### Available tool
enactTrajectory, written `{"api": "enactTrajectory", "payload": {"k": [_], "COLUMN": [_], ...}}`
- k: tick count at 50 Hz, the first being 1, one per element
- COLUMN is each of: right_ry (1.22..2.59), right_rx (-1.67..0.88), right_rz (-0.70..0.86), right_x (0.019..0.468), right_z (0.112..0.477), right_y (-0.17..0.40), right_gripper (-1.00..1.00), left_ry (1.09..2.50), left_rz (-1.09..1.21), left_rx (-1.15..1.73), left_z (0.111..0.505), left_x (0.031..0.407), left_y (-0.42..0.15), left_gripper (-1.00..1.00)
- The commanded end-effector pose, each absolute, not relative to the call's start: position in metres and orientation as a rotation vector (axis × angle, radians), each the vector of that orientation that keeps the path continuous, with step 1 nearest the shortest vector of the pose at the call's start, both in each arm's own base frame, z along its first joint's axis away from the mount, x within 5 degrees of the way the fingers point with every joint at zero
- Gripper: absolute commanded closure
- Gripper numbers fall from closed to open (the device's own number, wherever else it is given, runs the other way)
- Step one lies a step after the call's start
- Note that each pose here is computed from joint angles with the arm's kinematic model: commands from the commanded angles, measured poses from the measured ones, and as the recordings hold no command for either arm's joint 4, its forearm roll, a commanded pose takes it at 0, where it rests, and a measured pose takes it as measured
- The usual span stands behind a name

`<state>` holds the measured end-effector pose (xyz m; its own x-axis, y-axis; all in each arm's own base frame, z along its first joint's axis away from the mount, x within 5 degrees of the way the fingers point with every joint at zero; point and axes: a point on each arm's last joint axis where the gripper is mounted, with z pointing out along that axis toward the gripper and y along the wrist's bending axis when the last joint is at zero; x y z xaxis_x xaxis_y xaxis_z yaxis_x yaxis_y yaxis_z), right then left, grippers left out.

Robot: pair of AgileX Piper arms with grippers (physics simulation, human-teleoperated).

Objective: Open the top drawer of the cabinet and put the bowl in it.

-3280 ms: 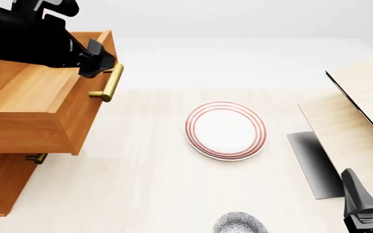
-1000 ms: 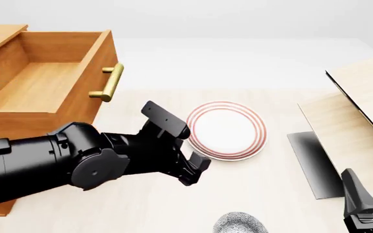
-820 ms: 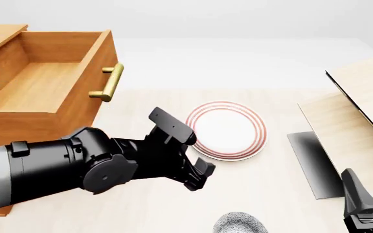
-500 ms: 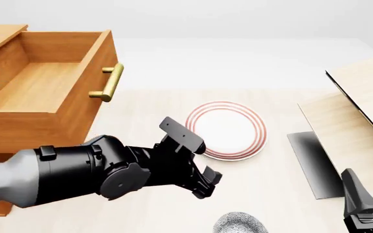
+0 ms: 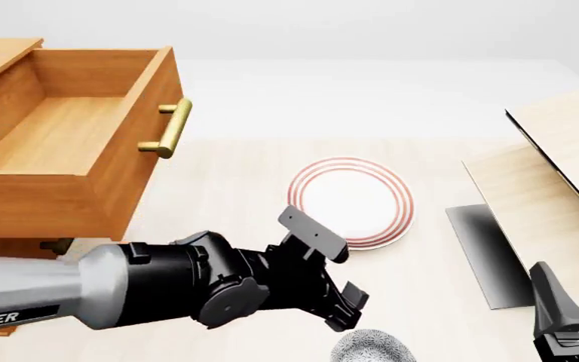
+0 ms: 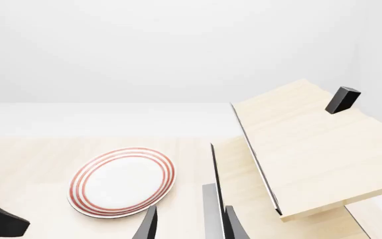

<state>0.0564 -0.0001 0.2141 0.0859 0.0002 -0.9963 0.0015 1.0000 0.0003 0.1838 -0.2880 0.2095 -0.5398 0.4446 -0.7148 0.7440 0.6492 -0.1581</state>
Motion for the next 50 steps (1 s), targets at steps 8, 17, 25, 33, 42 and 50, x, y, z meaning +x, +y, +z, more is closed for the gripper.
{"api": "enactTrajectory", "payload": {"k": [8, 17, 25, 33, 42, 50], "right_ry": [1.485, 1.485, 1.485, 1.485, 1.485, 1.485], "right_rx": [0.001, 0.001, 0.001, 0.001, 0.001, 0.001], "right_rz": [-0.001, -0.001, -0.001, -0.001, -0.001, -0.001], "right_x": [0.056, 0.056, 0.056, 0.056, 0.056, 0.056], "right_z": [0.214, 0.214, 0.214, 0.214, 0.214, 0.214], "right_y": [0.000, 0.000, 0.000, 0.000, 0.000, 0.000], "right_gripper": [-1.00, -1.00, -1.00, -1.00, -1.00, -1.00], "left_ry": [2.243, 2.260, 2.301, 2.329, 2.361, 2.372], "left_rz": [-0.622, -0.636, -0.632, -0.624, -0.621, -0.616], "left_rx": [0.939, 0.951, 0.948, 0.949, 0.936, 0.938], "left_z": [0.195, 0.188, 0.177, 0.167, 0.157, 0.151], "left_x": [0.177, 0.173, 0.170, 0.170, 0.168, 0.167], "left_y": [-0.306, -0.318, -0.324, -0.327, -0.330, -0.331], "left_gripper": [-1.00, -1.00, -1.00, -1.00, -1.00, -1.00]}}
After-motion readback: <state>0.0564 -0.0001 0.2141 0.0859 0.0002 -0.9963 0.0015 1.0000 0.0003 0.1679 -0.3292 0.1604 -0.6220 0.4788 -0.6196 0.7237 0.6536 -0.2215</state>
